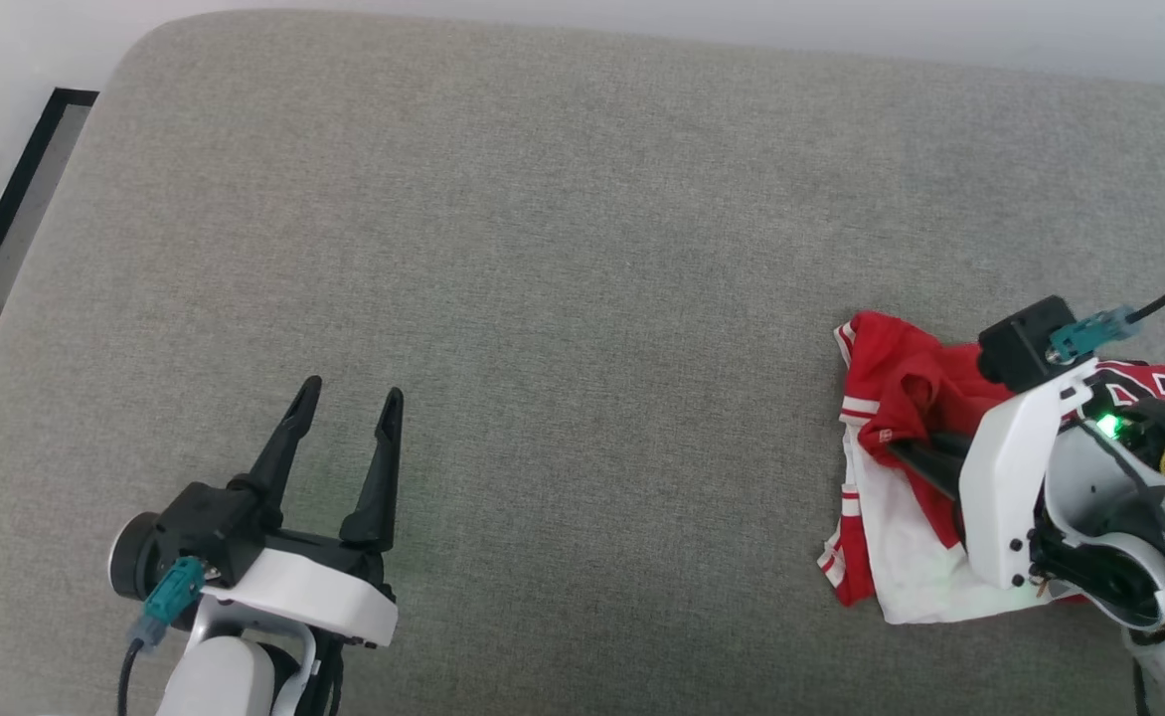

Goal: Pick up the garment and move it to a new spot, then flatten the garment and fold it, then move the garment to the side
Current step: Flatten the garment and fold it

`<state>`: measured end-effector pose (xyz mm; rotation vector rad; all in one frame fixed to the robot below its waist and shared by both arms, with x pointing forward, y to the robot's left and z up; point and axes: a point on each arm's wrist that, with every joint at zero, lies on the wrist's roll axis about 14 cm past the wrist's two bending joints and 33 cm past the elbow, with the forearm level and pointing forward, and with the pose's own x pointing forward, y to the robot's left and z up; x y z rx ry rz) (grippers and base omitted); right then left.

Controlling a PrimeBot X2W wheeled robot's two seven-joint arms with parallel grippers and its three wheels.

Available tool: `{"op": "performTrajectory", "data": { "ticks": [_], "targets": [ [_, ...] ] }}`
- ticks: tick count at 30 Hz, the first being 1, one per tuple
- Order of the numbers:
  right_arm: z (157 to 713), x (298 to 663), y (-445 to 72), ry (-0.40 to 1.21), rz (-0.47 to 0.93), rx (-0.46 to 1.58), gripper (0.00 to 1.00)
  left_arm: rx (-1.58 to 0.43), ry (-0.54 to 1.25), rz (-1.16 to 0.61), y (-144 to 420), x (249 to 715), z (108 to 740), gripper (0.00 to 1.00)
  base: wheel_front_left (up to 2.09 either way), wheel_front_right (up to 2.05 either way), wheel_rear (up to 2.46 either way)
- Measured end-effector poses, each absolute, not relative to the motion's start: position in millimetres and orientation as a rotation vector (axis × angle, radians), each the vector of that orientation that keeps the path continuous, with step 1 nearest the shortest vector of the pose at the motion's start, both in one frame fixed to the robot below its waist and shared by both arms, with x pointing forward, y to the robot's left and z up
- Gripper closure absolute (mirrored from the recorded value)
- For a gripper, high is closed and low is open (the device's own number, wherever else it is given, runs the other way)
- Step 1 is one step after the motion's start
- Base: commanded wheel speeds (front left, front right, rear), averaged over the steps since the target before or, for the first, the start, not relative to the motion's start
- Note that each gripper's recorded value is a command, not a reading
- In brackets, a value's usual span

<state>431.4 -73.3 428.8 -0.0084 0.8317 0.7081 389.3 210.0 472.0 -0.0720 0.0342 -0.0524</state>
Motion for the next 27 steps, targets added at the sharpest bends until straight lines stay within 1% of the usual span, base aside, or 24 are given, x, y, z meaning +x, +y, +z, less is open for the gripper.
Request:
{"op": "performTrajectory", "data": {
  "ticks": [4,5,7,8,13,17,20,27],
  "targets": [
    [416.1,431.5,-72.8,0.855,0.698,-0.001,1.0,-0.083,0.04,-0.049,209.3,387.5,470.4,0.0,0.0,0.0,0.0],
    [416.1,433.5,-72.9,0.847,0.693,0.003,0.96,-0.084,0.04,-0.049,209.2,387.0,470.5,0.0,0.0,0.0,0.0],
    [415.6,434.8,-72.9,0.838,0.689,0.003,0.53,-0.09,0.037,-0.052,207.4,386.8,471.5,0.0,0.0,0.0,0.0],
    [416.6,435.7,-72.9,0.829,0.686,0.008,0.0,-0.091,0.035,-0.053,206.9,386.8,471.9,0.0,0.0,0.0,0.0],
    [426.8,436.5,-78.1,0.789,0.676,0.018,0.0,-0.091,0.029,-0.067,204.0,387.8,474.2,0.0,0.0,0.0,0.0],
    [444.0,439.5,-91.0,0.728,0.65,0.024,0.0,-0.084,0.027,-0.083,201.6,388.8,475.2,0.0,0.0,0.0,0.0],
    [455.6,442.7,-108.9,0.686,0.603,0.036,0.0,-0.088,0.03,-0.099,196.7,389.0,474.0,0.0,0.0,0.0,0.0],
    [476.1,453.8,-167.5,0.54,0.435,0.069,0.0,-0.109,0.046,-0.138,182.7,392.8,468.8,0.0,0.0,0.0,0.0]
  ]
}}
